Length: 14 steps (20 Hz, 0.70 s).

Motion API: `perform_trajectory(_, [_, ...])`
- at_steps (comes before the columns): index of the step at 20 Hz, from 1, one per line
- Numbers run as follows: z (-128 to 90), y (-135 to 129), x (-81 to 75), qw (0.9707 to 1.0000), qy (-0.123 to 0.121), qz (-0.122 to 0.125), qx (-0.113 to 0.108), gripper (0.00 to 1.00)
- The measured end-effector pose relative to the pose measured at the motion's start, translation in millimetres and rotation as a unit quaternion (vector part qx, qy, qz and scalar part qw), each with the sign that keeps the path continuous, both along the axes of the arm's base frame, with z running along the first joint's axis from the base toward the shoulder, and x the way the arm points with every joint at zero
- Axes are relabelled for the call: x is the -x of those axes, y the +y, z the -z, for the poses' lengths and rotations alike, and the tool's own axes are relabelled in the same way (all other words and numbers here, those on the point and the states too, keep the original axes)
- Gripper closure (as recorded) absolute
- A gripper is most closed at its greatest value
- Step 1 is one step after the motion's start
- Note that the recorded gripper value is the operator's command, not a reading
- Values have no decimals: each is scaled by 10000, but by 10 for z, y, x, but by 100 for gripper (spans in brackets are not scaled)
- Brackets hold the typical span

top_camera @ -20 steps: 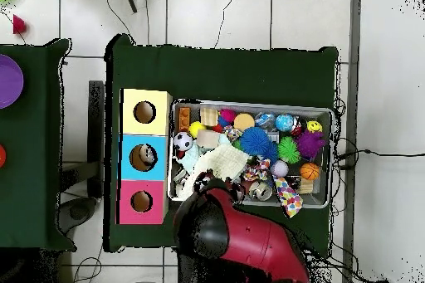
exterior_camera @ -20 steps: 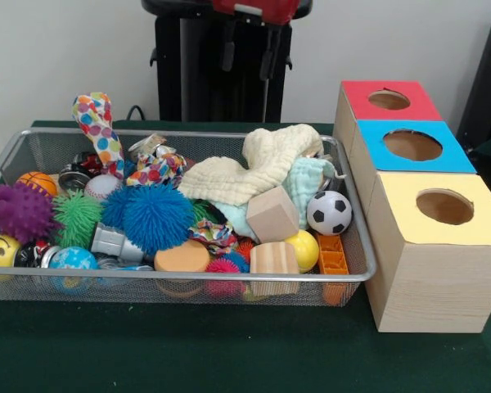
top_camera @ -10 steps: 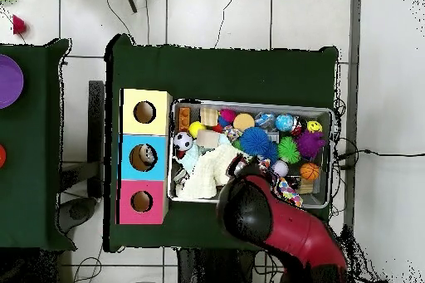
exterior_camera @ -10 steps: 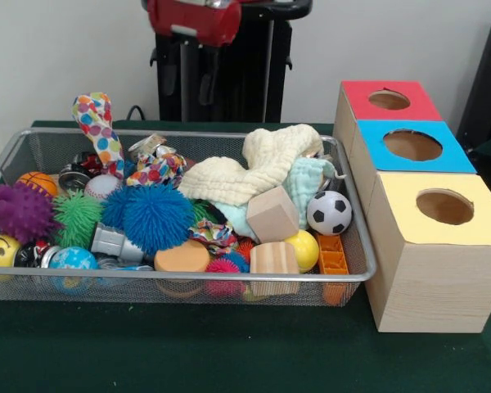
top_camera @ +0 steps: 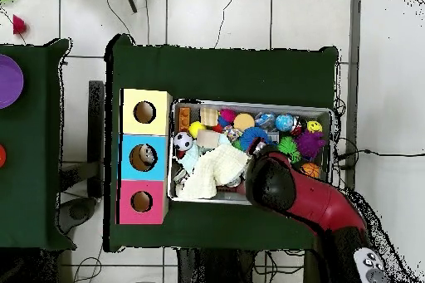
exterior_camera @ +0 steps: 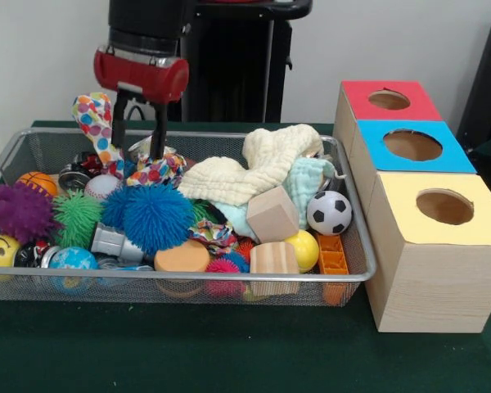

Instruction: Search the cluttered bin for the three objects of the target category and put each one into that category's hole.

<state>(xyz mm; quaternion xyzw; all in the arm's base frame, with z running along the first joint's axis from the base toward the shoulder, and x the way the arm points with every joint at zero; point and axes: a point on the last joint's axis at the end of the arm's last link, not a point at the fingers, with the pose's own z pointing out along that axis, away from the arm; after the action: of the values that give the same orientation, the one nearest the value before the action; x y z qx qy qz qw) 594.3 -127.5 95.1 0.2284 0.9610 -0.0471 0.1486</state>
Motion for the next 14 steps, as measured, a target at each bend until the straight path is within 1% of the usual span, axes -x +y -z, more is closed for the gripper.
perform_trajectory(3, [108,-27,-150,9999,-58,-116,11,0])
perform_trajectory(4, [192,-27,-287,9997,-119,-207,13,0])
perform_trajectory(6, [240,-18,-368,9995,-158,-261,9,0])
perform_trajectory(11, [392,47,-673,9984,-315,-467,30,0])
perform_trajectory(13, [455,76,-810,9976,-391,-565,66,0])
perform_trajectory(14, [506,86,-928,9968,-468,-637,82,0])
